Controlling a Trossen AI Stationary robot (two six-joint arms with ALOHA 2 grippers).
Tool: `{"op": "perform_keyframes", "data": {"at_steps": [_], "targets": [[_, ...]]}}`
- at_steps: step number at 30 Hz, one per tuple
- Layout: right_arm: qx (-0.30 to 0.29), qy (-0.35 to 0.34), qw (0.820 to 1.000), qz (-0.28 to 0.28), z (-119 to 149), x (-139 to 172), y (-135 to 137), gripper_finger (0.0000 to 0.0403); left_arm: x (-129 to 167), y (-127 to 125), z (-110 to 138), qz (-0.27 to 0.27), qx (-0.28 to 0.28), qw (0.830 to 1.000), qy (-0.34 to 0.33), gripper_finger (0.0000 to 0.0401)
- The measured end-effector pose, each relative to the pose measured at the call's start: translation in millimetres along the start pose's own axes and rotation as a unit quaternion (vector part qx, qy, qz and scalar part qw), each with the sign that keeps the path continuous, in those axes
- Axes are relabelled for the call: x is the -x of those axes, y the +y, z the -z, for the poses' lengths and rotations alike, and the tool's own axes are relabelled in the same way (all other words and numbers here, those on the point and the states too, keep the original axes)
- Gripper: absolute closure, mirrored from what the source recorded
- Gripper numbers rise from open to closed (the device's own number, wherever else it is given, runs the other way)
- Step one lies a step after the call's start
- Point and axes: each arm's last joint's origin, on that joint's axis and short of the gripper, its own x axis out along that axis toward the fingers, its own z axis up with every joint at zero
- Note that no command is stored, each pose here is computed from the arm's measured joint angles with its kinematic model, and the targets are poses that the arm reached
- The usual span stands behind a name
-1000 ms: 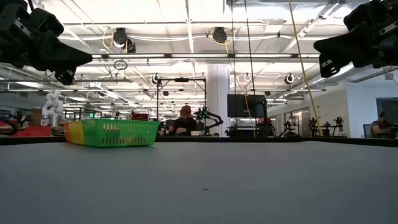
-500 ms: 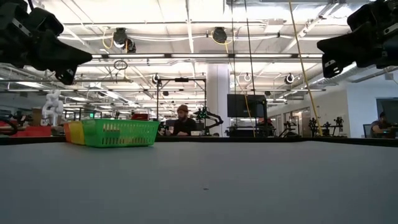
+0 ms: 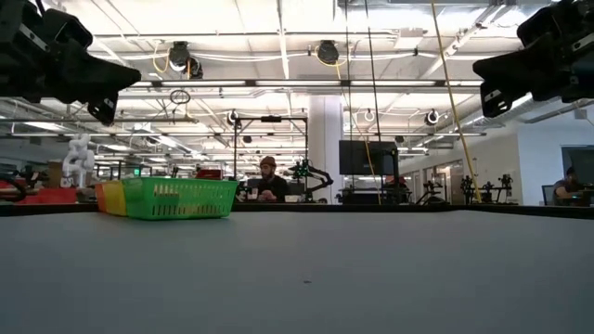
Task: Sort & place blocks by color
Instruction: Return to Home Position
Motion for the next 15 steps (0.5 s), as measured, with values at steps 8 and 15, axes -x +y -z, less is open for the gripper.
{"op": "perform_keyframes", "data": {"at_steps": [8, 15], "targets": [[0.008, 0.001, 1.0, 0.0, 0.2, 0.0, 0.0, 0.0403, -3.4, 0.2, 4.9, 0.004, -0.033, 0.999, 0.032, 0.0382], [0.0, 0.001, 1.0, 0.0, 0.1, 0.0, 0.0, 0.0403, -4.0, 0.1, 4.8, 0.004, -0.041, 0.999, 0.032, 0.0391]]}}
